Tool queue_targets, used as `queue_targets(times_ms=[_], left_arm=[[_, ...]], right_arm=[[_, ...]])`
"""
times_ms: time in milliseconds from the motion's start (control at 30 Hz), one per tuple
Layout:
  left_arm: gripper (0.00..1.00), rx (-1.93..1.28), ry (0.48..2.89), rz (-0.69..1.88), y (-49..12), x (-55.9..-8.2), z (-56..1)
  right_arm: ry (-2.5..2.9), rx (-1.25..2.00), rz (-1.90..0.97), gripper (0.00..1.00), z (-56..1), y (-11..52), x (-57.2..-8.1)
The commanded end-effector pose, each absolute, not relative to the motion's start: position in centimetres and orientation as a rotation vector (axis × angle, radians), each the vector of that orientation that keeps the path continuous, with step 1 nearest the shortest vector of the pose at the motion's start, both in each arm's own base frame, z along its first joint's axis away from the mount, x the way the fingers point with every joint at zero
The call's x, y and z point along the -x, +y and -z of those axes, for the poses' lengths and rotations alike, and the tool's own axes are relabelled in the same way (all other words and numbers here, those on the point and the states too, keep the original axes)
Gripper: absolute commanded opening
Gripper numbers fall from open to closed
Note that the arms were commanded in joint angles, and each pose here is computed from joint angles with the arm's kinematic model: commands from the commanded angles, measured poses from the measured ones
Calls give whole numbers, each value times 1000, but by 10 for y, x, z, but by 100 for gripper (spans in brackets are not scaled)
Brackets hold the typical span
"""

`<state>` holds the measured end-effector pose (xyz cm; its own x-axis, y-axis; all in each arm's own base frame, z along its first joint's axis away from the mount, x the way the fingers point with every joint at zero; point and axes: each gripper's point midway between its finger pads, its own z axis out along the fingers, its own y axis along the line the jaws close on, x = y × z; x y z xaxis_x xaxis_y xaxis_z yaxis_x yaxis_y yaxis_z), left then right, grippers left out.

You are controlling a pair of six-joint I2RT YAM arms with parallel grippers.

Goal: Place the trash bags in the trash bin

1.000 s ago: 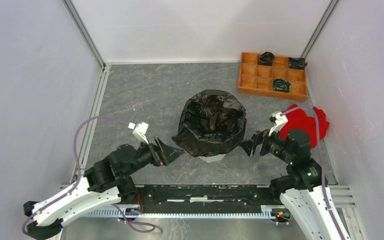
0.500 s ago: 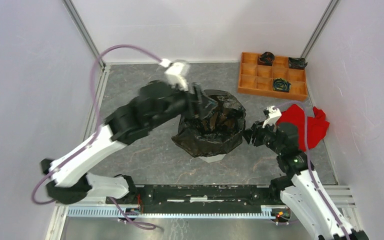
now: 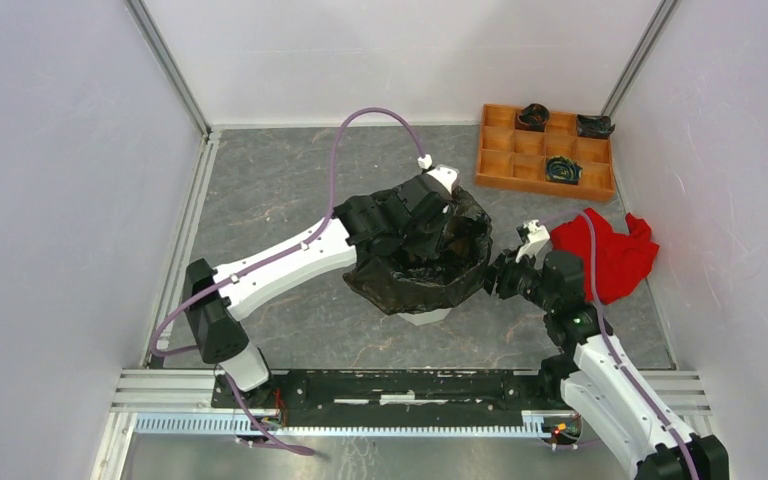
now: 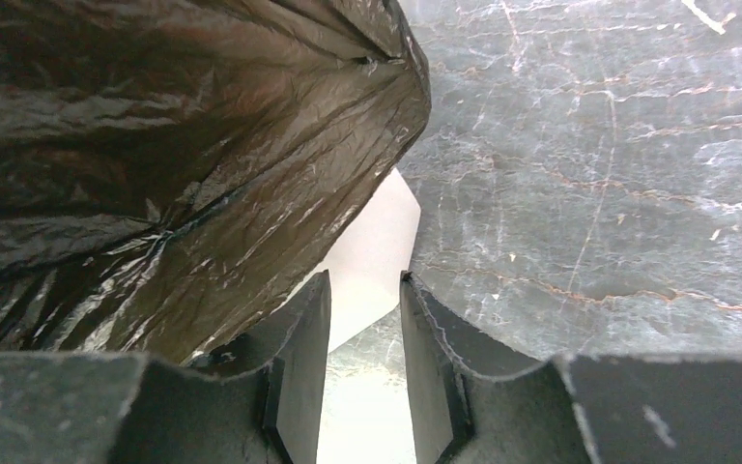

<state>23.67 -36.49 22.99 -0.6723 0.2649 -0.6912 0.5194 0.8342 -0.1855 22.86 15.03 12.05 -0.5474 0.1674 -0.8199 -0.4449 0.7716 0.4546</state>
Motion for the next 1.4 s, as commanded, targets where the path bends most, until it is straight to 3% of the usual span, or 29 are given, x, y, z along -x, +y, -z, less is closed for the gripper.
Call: queue_targets(times_ms=[0,667,867,1000,1100,1367], left_arm=[[35,-585,2351,455,-369,-239,-201],[40,-382,2356,286,-354,-263,-94],[55,-410,2290,410,-366,-261,-156],[63,-449,2238,522,-376,-255,-207],[75,-473,2184,614,-379,-249,-247],[94,-512,2032,720,-360,-233,-345]], right_arm=[[1950,224,-721,39,-133,142,-236],[2006,233,-765,38,-114,146,-224],[2035,268,-731,43,-110,144,-228],[2063,331,-750,55,-112,151,-233],[2065,347,-760,63,-115,155,-240],[2077,398,-725,75,-115,161,-258]])
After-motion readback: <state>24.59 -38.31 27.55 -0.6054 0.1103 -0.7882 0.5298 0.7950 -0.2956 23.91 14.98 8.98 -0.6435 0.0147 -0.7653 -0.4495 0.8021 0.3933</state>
